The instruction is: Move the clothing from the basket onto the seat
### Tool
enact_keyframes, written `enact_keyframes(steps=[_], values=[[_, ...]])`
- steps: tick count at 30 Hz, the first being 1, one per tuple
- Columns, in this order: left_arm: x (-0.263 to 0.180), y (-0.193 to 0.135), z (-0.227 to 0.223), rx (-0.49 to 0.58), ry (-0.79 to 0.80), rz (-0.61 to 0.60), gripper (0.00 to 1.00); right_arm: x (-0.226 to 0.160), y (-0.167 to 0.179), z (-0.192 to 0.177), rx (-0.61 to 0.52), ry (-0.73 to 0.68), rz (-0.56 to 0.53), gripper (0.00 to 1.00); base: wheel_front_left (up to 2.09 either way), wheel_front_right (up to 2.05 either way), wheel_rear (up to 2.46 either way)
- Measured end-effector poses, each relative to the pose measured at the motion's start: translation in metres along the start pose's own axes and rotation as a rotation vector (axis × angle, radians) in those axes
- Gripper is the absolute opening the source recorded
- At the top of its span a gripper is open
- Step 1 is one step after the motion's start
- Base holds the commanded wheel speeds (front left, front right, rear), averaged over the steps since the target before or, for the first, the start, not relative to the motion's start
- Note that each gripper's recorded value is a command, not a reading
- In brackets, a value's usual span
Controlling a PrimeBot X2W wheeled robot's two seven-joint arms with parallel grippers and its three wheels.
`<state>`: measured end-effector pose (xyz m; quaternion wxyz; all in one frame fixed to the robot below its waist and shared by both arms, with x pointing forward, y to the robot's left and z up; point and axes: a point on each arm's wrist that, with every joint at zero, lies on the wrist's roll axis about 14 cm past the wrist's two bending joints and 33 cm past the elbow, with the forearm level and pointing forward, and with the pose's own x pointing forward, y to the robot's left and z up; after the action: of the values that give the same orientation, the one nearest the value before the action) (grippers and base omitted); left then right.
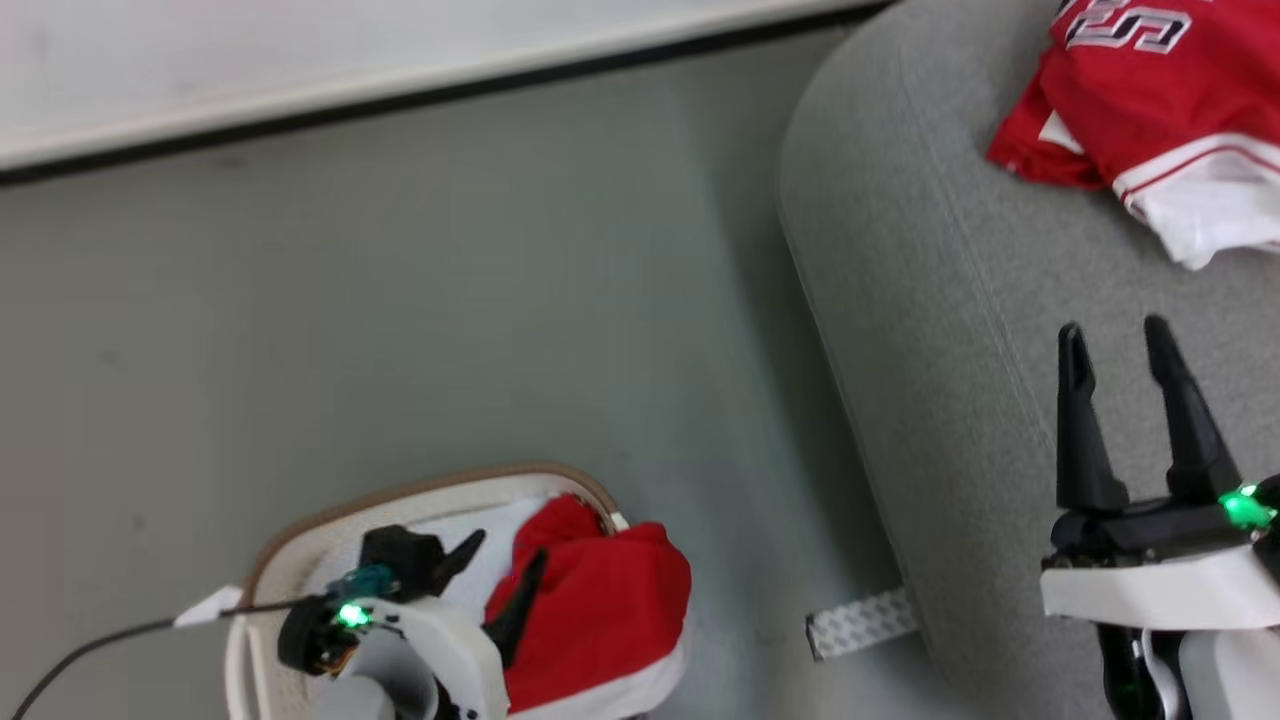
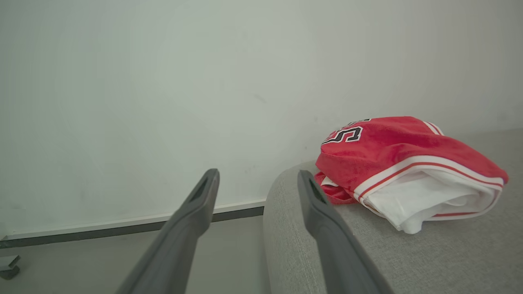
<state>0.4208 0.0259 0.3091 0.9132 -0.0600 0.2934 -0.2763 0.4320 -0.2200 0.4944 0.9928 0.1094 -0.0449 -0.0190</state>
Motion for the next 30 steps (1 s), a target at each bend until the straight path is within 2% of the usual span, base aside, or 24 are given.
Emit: enact_keyframes(steps=[2,7,15,30], values=[[0.011,-0.006,-0.022,0.007,0.088,-0.046,1.00,0.007,-0.003,-0.003,-0.007,-0.001,-0.007,1.00,0.00,0.00,0.00],[0.028,0.004,-0.072,0.026,0.279,-0.093,1.00,0.031,-0.009,-0.009,-0.046,-0.011,-0.004,1.00,0.00,0.00,0.00],[0.046,0.014,-0.136,0.024,0.495,-0.144,1.00,0.058,-0.018,-0.019,-0.082,-0.032,-0.006,1.00,0.00,0.00,0.00],[0.071,0.026,-0.214,0.143,0.744,-0.245,1.00,0.064,-0.031,-0.057,-0.130,0.033,-0.026,1.00,0.00,0.00,0.00]])
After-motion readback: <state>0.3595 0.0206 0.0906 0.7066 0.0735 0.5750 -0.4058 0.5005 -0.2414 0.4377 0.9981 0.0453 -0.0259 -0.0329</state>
